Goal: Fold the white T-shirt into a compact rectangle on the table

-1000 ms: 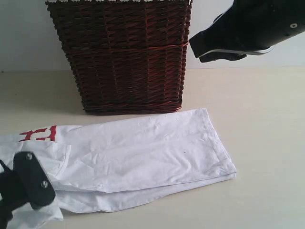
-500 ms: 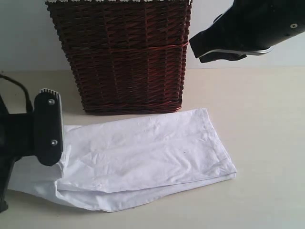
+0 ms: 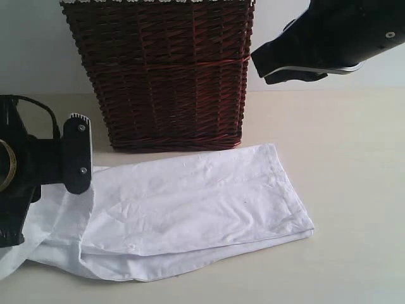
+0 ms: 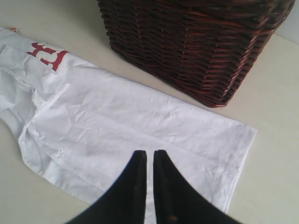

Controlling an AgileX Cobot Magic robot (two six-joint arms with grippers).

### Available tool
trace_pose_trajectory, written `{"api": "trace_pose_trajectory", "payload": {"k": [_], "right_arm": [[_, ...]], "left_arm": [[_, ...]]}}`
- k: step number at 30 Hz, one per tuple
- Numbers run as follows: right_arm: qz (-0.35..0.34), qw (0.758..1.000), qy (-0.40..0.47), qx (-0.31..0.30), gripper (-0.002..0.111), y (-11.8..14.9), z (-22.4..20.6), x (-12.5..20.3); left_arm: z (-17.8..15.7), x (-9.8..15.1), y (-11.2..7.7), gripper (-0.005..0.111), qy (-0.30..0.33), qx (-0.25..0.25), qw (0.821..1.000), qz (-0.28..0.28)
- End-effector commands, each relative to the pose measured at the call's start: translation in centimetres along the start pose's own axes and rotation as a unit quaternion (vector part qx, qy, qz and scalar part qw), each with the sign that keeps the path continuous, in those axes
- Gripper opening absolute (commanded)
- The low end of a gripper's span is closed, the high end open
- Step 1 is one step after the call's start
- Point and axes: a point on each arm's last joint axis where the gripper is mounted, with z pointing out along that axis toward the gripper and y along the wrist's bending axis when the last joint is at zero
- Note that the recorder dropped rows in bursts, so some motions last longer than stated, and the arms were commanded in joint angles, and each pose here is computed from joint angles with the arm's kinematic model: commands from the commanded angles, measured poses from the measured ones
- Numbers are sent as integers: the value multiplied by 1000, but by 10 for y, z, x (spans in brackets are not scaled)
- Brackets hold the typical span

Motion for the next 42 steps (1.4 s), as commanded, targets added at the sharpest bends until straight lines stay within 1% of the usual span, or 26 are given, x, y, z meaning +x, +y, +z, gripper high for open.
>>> {"api": "trace_pose_trajectory", "payload": {"k": [1,3,5,7,10,11,13,16,17,19,20,22,23,25,26,27,28,29,30,32,33,34,35,37,40,42], "right_arm": [[-2,1000,-3,1,8,-1,-1,-2],[-2,1000,-3,1,8,-1,-1,-2],[-1,1000,-4,0,8,-1,-1,-2],[1,1000,-4,-2,8,-1,-1,-2],[7,1000,-5,-8,8,0,-1,-2],[7,1000,-5,-8,8,0,-1,-2],[7,1000,-5,-8,8,0,-1,-2],[7,1000,-5,-8,8,0,-1,-2],[8,1000,-4,-8,8,0,-1,-2],[8,1000,-3,-8,8,1,-1,-2],[8,1000,-2,-9,8,1,-1,-2],[6,1000,2,-9,8,1,-1,-1],[6,1000,2,-9,8,1,-1,-1],[3,1000,1,-9,8,1,-1,-1],[2,1000,1,-9,8,1,-1,-1],[1,1000,2,-9,8,1,-1,-1],[-3,1000,2,-9,8,1,-1,-1],[-5,1000,2,-9,8,1,-1,-1],[-5,1000,2,-9,8,1,-1,-1],[-5,1000,2,-9,8,1,-1,-1],[-5,1000,2,-9,8,1,-1,-1],[-5,1000,2,-9,8,1,-1,-1],[-5,1000,2,-9,8,1,-1,-1],[-5,1000,2,-9,8,1,-1,-1],[-6,1000,-1,-9,8,1,-2,-1],[-3,1000,-2,-11,8,1,-2,-2]], "left_arm": [[23,4,14,43,-32,-5,999,-35],[33,4,15,43,-49,2,998,-43],[38,5,18,43,-60,-4,997,-42],[43,5,23,43,-67,-23,997,-40],[48,5,32,43,-75,-69,994,-37],[48,4,34,43,-79,-83,992,-46],[49,3,36,43,-88,-92,989,-81],[47,3,34,43,-85,-69,972,-208],[46,7,35,43,-60,-53,957,-280],[41,10,43,43,-11,-28,931,-364],[37,15,51,43,28,-15,922,-387],[33,21,53,43,77,46,909,-408],[33,27,55,43,94,87,894,-430],[38,41,55,43,113,136,865,-469],[43,49,52,43,118,169,847,-490],[49,59,52,43,128,187,826,-516],[56,70,50,43,137,207,802,-543],[63,80,49,43,143,222,785,-561],[68,87,46,43,144,235,774,-570],[81,99,44,43,130,241,755,-595],[87,103,46,43,116,233,753,-604],[90,103,47,43,101,225,758,-604],[94,103,48,43,89,220,768,-594],[102,101,47,43,79,218,781,-580],[118,99,41,43,80,224,788,-567],[131,96,37,43,79,224,791,-565]]}}
